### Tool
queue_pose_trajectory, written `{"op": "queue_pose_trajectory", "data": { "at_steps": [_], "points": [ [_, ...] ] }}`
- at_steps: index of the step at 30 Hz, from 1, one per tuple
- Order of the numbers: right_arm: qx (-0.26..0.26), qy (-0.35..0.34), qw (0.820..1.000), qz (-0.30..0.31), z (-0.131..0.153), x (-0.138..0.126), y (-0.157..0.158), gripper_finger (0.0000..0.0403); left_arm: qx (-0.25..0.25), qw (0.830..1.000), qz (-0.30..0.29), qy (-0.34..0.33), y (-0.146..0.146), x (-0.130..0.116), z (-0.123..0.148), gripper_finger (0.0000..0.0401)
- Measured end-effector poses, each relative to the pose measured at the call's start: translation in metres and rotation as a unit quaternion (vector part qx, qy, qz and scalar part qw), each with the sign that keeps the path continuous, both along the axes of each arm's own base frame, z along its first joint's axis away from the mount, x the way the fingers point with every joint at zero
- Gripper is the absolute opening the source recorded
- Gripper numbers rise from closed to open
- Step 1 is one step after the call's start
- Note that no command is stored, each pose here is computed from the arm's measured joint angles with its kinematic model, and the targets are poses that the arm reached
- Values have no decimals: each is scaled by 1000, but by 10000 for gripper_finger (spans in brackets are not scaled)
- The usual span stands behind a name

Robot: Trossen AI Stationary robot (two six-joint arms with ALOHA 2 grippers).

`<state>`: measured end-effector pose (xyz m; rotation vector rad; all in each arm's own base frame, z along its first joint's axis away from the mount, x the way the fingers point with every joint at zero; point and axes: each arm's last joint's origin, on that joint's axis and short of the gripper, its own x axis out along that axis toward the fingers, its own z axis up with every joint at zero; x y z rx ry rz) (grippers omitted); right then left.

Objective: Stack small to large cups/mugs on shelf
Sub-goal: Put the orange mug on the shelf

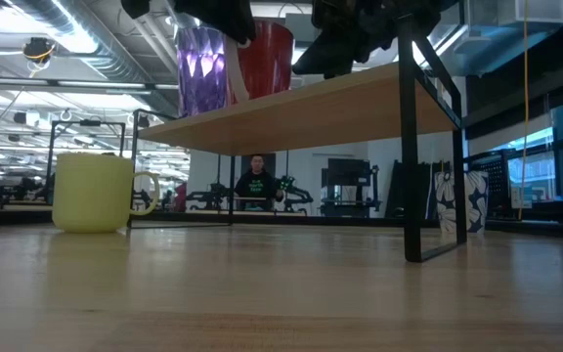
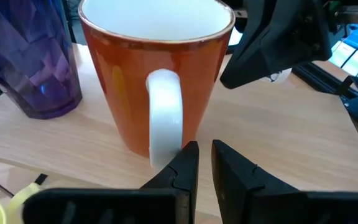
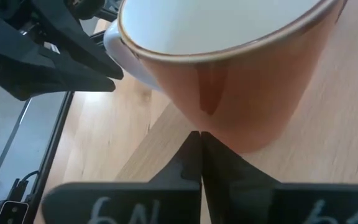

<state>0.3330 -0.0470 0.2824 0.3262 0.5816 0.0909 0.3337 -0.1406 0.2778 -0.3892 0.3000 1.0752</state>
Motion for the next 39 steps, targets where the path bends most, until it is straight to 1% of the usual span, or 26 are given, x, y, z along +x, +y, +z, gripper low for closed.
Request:
{"op": "queue_pose_trajectory", "data": {
  "at_steps": [16, 23, 26, 30, 32, 39],
  "points": [
    [-11, -7, 1000, 4, 1, 1, -1, 3, 0, 1000, 19, 17, 5, -6, -1, 39],
    [-28, -8, 1000, -7, 1, 0, -4, 3, 2, 1000, 19, 22, 6, -7, -1, 39],
    [-28, -11, 1000, -7, 1, 1, -4, 3, 3, 1000, 19, 24, 6, -7, -1, 39],
    [-16, -31, 999, 10, 3, 4, -3, 3, 3, 1000, 19, 24, 6, -7, -1, 39],
    [-7, -27, 1000, 6, 1, 5, -3, 3, 3, 1000, 19, 24, 6, -7, -1, 39],
    [-5, -19, 1000, 8, -4, 8, -4, 3, 6, 999, 19, 29, 7, -8, -1, 39]
  ]
}}
